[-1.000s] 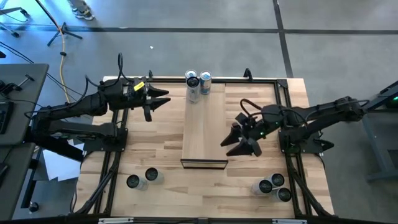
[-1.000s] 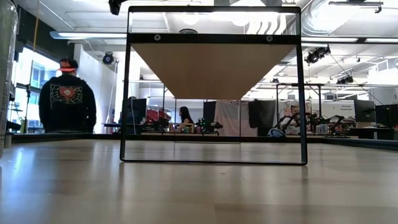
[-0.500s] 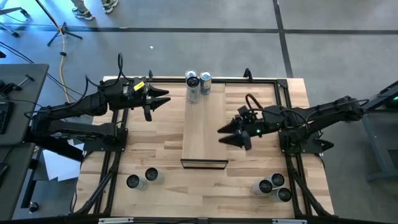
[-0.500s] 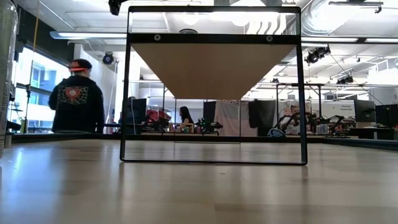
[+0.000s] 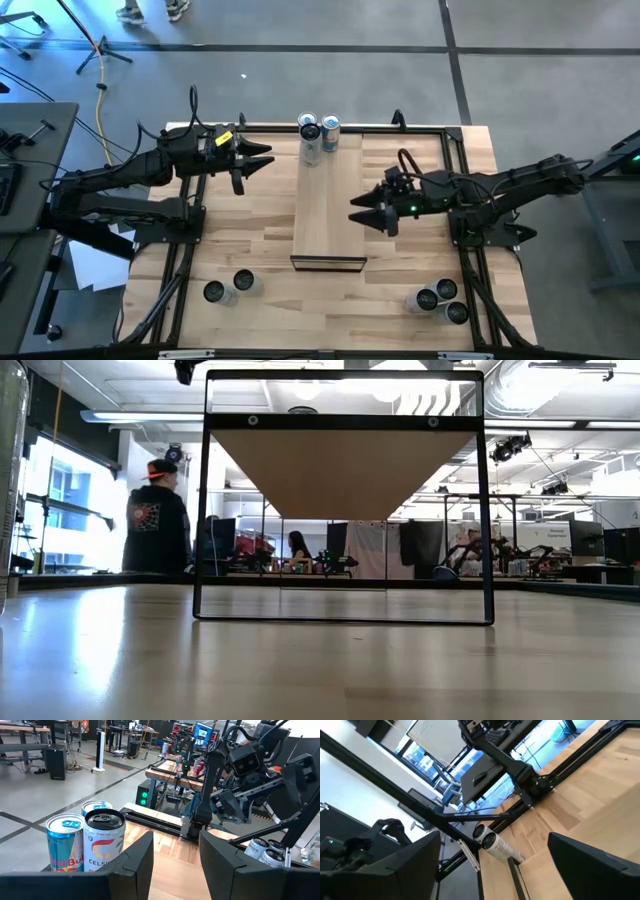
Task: Place canned beverage on shelf
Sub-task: Put the white pink soda can aligned with the other white pink soda can
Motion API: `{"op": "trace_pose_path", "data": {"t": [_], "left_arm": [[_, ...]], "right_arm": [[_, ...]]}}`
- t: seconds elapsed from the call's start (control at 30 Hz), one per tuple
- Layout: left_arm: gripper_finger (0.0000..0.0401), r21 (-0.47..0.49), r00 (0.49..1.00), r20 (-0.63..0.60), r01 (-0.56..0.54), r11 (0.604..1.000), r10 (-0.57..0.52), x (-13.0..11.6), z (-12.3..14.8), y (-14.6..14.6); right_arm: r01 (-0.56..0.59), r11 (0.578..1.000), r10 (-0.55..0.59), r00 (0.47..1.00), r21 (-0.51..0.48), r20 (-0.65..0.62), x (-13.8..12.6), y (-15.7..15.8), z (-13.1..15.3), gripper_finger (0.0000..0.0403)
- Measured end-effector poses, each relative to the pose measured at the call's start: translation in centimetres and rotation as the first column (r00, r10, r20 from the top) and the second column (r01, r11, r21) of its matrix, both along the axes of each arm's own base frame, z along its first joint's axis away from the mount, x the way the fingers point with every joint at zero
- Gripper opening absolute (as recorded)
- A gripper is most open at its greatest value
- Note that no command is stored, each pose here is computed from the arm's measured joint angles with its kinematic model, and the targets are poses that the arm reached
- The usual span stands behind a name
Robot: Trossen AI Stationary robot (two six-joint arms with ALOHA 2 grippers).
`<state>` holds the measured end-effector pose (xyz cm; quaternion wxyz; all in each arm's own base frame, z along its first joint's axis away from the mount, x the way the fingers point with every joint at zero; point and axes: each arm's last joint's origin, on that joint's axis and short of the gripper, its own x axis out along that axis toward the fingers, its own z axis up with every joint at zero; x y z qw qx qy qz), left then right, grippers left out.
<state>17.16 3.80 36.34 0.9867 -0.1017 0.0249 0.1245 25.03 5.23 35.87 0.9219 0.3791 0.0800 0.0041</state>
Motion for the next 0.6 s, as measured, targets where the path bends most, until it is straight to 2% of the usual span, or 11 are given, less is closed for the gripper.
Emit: {"op": "trace_pose_path", "data": {"t": [0.13, 0.27, 0.37, 0.5, 0.6], "left_arm": [[0.0131, 0.0, 1.0, 0.0, 0.0, 1.0, 0.0, 0.0, 0.0, 0.0], [0.0131, 0.0, 1.0, 0.0, 0.0, 1.0, 0.0, 0.0, 0.0, 0.0], [0.0131, 0.0, 1.0, 0.0, 0.0, 1.0, 0.0, 0.0, 0.0, 0.0], [0.0131, 0.0, 1.0, 0.0, 0.0, 1.0, 0.0, 0.0, 0.0, 0.0], [0.0131, 0.0, 1.0, 0.0, 0.0, 1.0, 0.0, 0.0, 0.0, 0.0]], "right_arm": [[-0.025, 1.0, 0.025, 1.0, -0.004, -0.006, -0.01, 0.07, -0.05, 0.0394], [-0.069, 0.995, 0.069, 0.998, -0.065, 0.0, -0.02, 0.17, -0.04, 0.0388], [-0.078, 0.994, 0.078, 0.997, -0.072, 0.001, -0.05, 0.2, -0.01, 0.0386], [-0.069, 0.998, 0.069, 0.998, -0.011, -0.003, -0.05, 0.19, -0.01, 0.0386], [-0.036, 0.999, 0.036, 0.999, -0.011, 0.025, 0.03, -0.07, 0.26, 0.0386]]}}
